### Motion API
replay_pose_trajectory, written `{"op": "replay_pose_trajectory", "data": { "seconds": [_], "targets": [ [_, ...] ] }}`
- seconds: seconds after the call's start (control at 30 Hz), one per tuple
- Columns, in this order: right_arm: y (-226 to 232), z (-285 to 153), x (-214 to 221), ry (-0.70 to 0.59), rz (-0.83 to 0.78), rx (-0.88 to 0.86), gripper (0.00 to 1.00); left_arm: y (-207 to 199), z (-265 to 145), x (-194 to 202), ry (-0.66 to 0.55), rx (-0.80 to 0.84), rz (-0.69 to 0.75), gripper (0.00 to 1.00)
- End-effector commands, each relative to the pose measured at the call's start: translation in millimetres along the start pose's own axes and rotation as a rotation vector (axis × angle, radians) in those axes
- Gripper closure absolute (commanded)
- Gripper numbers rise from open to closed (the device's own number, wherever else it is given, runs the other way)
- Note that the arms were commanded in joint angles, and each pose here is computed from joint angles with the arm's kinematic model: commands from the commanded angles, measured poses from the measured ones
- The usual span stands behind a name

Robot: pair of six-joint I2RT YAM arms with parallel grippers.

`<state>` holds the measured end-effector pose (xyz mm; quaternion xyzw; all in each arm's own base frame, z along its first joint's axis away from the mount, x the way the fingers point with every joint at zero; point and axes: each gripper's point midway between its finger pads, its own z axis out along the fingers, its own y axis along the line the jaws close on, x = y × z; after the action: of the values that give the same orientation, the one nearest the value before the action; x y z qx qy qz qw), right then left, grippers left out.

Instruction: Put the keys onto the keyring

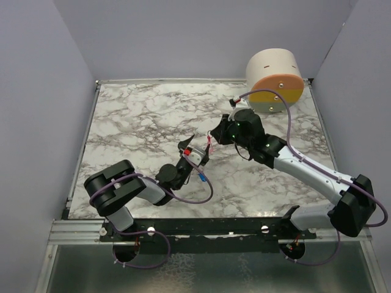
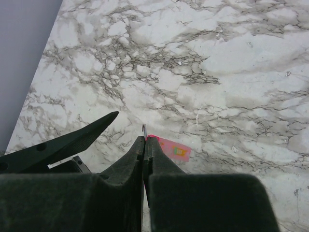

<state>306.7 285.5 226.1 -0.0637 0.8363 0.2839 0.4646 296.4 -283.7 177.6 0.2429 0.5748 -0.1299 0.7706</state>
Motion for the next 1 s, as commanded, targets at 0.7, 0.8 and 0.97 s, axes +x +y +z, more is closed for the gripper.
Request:
{"op": "replay_pose_trajectory", "data": {
  "seconds": [0.7, 0.8, 0.97],
  "targets": [
    [19, 5, -9, -0.014, 0.075, -0.057, 0.99, -13, 20, -69, -0.269, 0.022, -0.001, 0.51],
    [19, 4, -9, -0.013, 0.075, -0.056, 0.99, -13, 23, -73, -0.28, 0.018, 0.013, 0.61],
    [19, 3, -10, -0.016, 0.076, -0.055, 0.99, -15, 26, -65, -0.258, 0.009, 0.04, 0.73]
  ]
}}
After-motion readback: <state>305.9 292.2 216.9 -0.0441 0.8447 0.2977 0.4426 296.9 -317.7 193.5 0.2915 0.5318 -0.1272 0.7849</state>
